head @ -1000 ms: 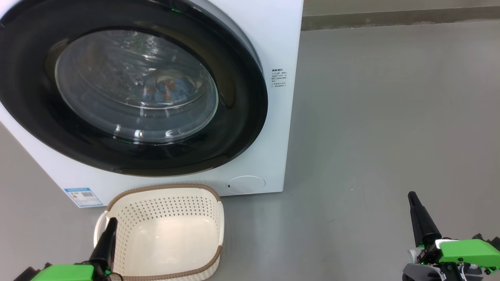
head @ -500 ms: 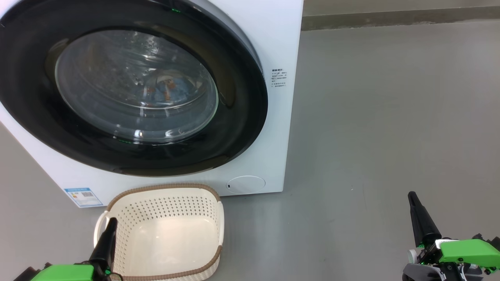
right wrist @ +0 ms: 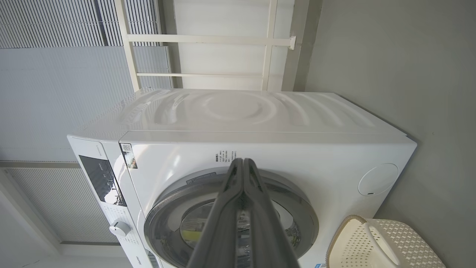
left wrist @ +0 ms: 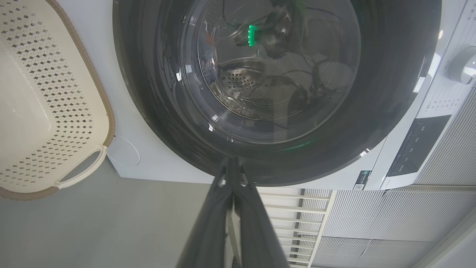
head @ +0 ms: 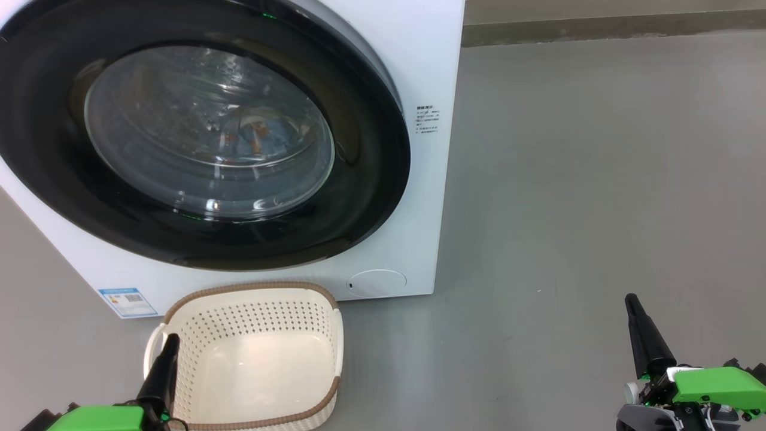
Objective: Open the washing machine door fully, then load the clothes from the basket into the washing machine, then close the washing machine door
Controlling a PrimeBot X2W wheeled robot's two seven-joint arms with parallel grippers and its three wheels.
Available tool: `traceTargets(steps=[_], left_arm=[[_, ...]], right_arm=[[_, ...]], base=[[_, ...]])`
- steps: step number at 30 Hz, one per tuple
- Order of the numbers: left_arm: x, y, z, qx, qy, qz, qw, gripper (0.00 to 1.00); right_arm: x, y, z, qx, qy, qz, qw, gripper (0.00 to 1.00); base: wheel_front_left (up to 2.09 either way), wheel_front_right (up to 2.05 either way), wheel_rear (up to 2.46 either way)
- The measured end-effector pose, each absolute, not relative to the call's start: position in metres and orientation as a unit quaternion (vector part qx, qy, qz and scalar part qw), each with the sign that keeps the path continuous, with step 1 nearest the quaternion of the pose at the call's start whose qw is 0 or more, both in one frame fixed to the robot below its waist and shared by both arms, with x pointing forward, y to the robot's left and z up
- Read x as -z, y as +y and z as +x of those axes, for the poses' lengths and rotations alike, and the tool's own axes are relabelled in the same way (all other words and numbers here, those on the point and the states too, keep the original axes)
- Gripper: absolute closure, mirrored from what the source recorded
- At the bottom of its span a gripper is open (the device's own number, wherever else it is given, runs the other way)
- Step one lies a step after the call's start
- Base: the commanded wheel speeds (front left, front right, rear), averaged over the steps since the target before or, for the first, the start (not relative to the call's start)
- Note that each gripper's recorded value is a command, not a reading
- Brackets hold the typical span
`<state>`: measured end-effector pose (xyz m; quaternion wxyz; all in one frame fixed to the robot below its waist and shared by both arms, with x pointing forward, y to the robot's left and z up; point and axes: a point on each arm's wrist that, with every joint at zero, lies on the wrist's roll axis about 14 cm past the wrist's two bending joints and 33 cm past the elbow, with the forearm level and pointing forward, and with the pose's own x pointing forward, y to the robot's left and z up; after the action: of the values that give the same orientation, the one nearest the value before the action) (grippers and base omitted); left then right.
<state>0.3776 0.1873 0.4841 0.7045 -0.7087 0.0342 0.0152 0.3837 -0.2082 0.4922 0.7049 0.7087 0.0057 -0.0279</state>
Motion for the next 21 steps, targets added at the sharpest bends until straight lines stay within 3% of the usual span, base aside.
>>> traceTargets(steps=[21], left_arm=[[-0.4840,0.1874,0.3776,-0.015,0.034,-0.709,0.704,1.00]], right_arm=[[-0.4922,-0.2082,0.3837,0.028,0.006,0.709,0.705,1.00]], base=[[0.00,0.00,0.00]])
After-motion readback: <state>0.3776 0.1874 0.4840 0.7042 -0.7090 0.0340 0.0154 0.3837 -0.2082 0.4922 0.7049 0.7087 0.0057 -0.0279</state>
